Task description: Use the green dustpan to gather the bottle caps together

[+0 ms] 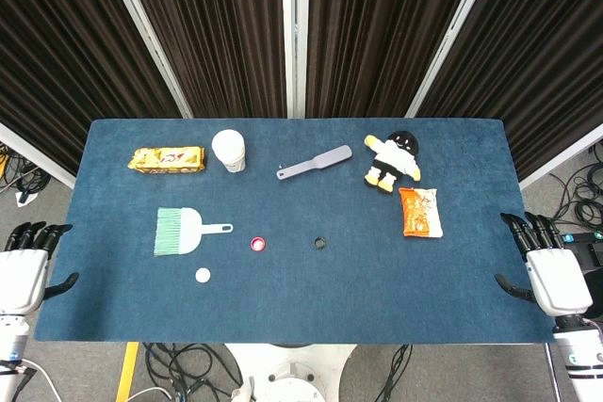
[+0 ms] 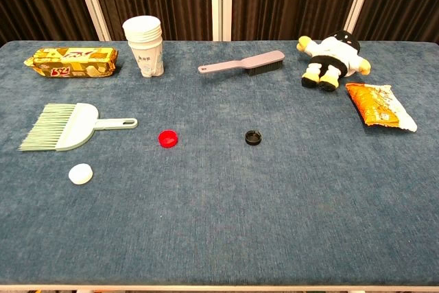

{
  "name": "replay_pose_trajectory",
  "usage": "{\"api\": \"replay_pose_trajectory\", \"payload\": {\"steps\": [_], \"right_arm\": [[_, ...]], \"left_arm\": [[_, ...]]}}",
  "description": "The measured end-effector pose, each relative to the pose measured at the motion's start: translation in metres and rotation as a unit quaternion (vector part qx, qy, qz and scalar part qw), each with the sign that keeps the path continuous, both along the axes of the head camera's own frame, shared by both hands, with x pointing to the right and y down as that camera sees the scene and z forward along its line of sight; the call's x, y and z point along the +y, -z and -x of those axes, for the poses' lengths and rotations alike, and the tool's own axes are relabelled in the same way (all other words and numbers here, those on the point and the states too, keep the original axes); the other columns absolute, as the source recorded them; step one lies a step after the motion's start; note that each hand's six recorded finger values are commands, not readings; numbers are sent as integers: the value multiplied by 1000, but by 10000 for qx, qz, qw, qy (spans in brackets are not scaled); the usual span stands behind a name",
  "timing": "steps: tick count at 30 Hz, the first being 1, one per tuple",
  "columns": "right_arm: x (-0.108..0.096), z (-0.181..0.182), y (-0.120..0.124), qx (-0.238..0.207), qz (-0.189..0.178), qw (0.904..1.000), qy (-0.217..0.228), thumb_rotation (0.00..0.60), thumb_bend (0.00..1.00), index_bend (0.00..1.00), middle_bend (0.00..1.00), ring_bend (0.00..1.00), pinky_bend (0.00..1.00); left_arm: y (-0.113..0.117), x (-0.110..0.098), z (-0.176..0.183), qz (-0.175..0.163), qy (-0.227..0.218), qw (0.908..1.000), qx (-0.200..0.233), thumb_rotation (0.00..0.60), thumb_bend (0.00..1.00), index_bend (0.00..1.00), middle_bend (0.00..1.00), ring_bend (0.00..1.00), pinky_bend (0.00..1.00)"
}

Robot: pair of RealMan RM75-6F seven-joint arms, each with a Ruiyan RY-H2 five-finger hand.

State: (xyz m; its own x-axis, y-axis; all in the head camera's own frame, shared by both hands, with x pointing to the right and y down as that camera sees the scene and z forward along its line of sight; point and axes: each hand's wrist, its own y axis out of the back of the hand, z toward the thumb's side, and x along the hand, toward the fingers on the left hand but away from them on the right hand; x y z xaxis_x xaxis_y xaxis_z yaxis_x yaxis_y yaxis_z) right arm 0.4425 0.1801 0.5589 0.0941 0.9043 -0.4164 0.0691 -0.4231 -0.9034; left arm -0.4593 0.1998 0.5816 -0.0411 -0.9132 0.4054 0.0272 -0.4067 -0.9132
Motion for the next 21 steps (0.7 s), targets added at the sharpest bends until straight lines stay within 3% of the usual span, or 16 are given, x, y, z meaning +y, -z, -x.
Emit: {"api": "replay_pose_trajectory", "payload": {"steps": [10, 16, 21], "right_arm": [[-4, -1, 6, -67, -188, 9998, 20, 600, 106, 0, 111, 0, 0], [-12, -1, 16, 57, -346, 9993, 152, 600, 106, 0, 111, 0, 0], [-19, -1, 26, 122, -480, 9985, 244, 600, 106, 0, 111, 0, 0]], "left_arm": [[2, -6, -6, -26, -85, 9999, 66, 600, 161, 219, 235, 147, 134], [2, -35, -21, -92, -389, 9989, 264, 600, 159, 219, 235, 148, 134], [-11, -63, -45, 127, -771, 9957, 497, 600, 160, 219, 254, 148, 134]]}}
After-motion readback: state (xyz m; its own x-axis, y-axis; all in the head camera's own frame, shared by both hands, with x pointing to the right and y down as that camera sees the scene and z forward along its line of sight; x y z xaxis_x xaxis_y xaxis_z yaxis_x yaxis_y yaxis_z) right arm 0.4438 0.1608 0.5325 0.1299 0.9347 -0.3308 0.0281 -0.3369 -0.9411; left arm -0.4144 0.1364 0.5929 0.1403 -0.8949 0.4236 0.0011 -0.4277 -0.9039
